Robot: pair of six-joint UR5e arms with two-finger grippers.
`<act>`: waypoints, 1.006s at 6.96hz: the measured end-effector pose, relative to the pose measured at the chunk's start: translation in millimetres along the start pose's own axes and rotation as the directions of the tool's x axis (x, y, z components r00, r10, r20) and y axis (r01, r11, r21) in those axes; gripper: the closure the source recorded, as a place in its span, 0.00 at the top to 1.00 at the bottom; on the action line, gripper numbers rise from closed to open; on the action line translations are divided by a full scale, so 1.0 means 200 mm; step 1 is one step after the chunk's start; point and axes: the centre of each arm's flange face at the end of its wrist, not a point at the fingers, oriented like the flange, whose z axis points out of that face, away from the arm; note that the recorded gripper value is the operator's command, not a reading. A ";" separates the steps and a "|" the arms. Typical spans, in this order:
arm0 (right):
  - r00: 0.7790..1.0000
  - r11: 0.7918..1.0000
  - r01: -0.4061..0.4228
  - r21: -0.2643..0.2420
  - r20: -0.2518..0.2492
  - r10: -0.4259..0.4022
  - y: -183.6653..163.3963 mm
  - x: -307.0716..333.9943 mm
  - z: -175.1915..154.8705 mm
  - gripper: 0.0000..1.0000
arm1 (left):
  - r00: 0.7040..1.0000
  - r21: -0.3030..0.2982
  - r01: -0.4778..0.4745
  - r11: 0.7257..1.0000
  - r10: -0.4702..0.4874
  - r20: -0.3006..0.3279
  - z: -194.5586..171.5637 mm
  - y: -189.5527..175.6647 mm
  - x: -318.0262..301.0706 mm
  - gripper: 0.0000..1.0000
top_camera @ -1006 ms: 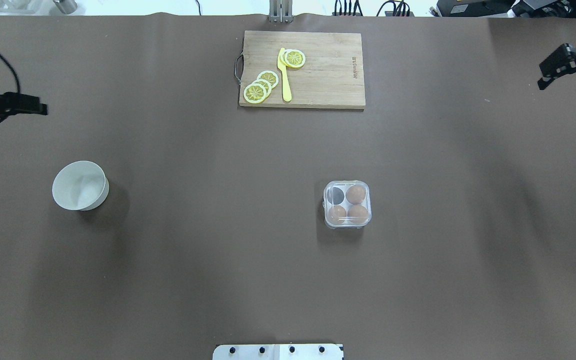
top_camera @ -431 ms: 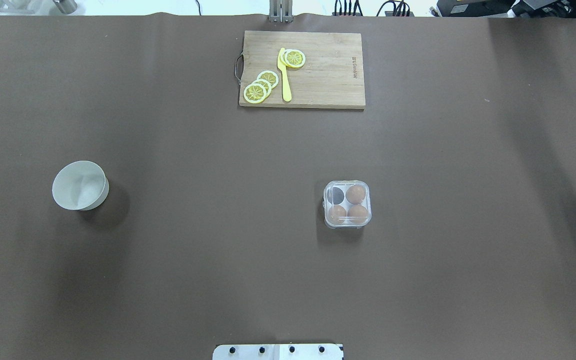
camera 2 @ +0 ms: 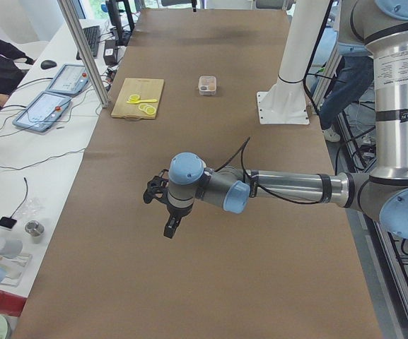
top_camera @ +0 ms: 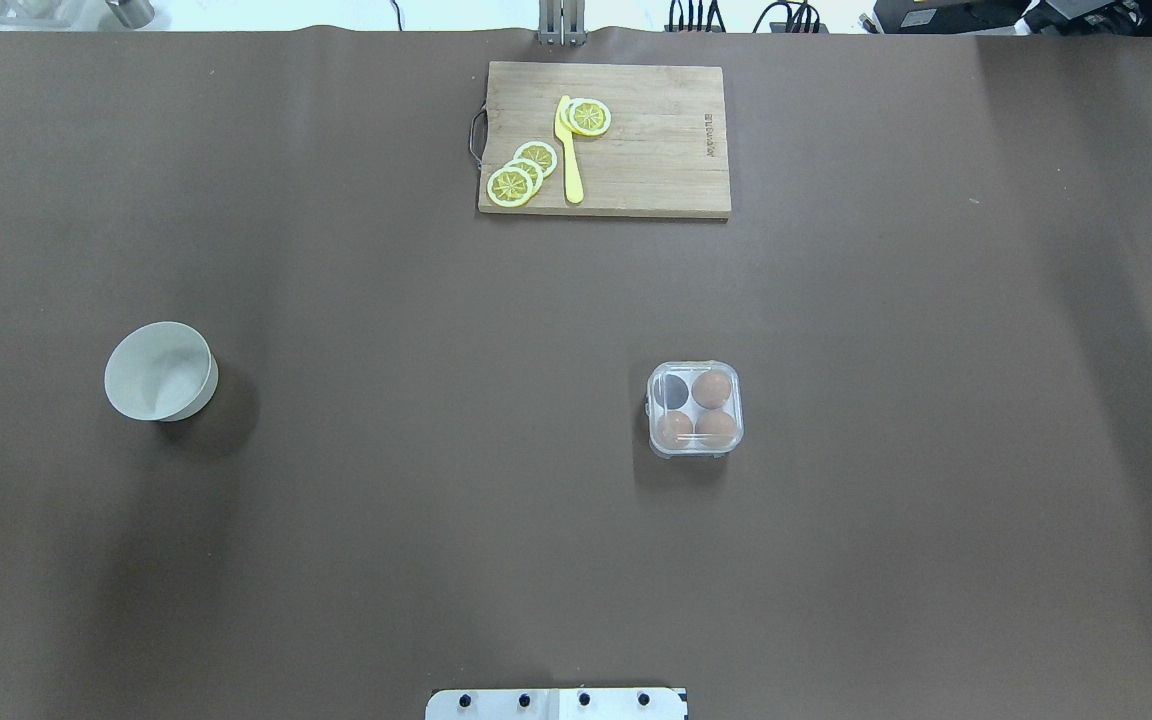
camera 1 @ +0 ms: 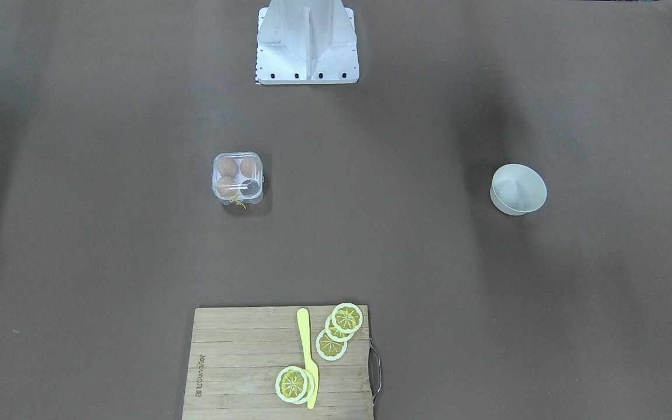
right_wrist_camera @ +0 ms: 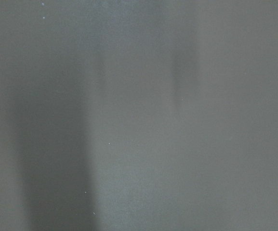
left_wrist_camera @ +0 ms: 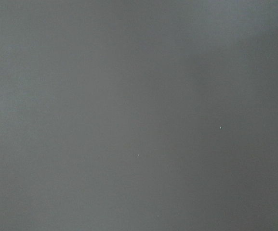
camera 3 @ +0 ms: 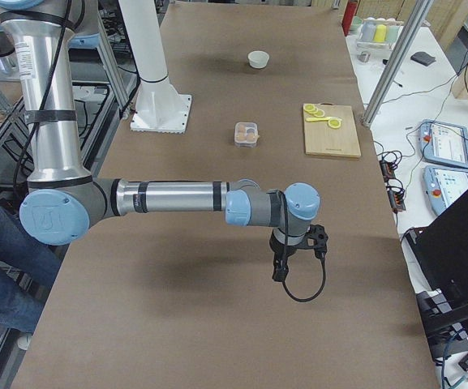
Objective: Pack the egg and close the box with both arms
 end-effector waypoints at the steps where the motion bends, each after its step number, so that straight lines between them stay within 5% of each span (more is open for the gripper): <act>1: 1.000 1.000 0.002 0.004 0.001 -0.002 0.00 0.00 -0.01 1.00 | 0.999 -0.030 0.031 0.999 -0.032 -0.011 0.01 0.01 -0.01 0.98; 7: 1.000 0.999 0.016 0.031 0.021 -0.017 -0.04 -0.07 -0.08 1.00 | 0.994 -0.081 0.103 0.991 -0.105 -0.016 0.00 0.03 -0.05 0.98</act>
